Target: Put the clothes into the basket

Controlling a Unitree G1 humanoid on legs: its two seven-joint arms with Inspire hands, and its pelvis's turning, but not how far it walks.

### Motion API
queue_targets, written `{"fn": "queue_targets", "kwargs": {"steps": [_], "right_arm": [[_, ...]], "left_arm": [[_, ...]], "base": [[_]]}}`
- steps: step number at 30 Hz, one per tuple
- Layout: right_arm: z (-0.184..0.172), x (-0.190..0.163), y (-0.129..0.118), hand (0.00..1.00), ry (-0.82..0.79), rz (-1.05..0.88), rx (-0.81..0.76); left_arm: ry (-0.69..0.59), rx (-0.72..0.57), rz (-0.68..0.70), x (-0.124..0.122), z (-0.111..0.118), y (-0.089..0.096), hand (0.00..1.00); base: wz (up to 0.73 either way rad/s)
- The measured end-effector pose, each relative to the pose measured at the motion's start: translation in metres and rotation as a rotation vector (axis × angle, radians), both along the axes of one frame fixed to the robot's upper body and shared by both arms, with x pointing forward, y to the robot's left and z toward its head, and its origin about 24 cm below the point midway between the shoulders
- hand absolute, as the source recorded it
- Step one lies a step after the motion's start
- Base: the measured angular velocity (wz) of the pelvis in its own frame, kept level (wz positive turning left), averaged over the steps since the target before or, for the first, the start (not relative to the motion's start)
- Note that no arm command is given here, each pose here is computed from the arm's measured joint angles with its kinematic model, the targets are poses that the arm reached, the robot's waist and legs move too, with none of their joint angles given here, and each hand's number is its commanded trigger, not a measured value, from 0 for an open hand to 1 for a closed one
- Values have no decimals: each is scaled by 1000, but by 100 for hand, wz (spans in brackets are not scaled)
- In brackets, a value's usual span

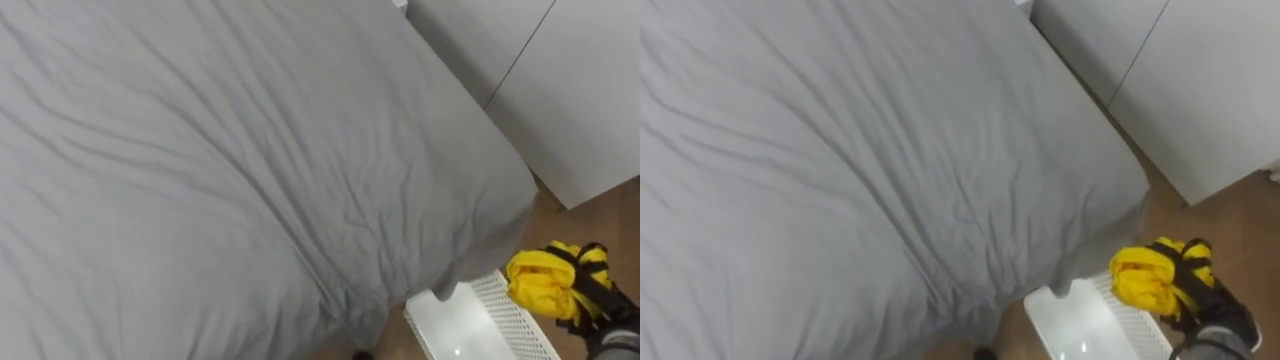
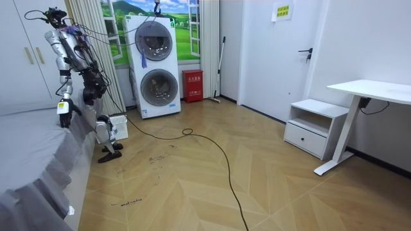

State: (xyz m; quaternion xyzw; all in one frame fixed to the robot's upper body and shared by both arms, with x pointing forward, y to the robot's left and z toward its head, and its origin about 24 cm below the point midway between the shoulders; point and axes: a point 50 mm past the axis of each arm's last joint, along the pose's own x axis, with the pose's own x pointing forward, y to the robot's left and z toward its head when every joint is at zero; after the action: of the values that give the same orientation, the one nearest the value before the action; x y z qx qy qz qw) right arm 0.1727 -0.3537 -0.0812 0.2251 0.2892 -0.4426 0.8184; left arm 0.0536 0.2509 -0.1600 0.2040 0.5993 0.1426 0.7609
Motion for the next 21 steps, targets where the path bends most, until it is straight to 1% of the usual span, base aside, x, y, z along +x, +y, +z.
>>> {"fn": "queue_targets", "kwargs": {"steps": [4,13,21], "right_arm": [[-1,-2,0,0,-14,-37,19],[-4,-5,1,0,-11,-69,37],[-10,-15,3,0,37,-43,25]], "left_arm": [[-9,11,-7,4,1,4,0],[-28,34,-27,12,5,12,0],[-30,41,-44,14,5,12,0]], "base": [[-16],[5],[7]]}}
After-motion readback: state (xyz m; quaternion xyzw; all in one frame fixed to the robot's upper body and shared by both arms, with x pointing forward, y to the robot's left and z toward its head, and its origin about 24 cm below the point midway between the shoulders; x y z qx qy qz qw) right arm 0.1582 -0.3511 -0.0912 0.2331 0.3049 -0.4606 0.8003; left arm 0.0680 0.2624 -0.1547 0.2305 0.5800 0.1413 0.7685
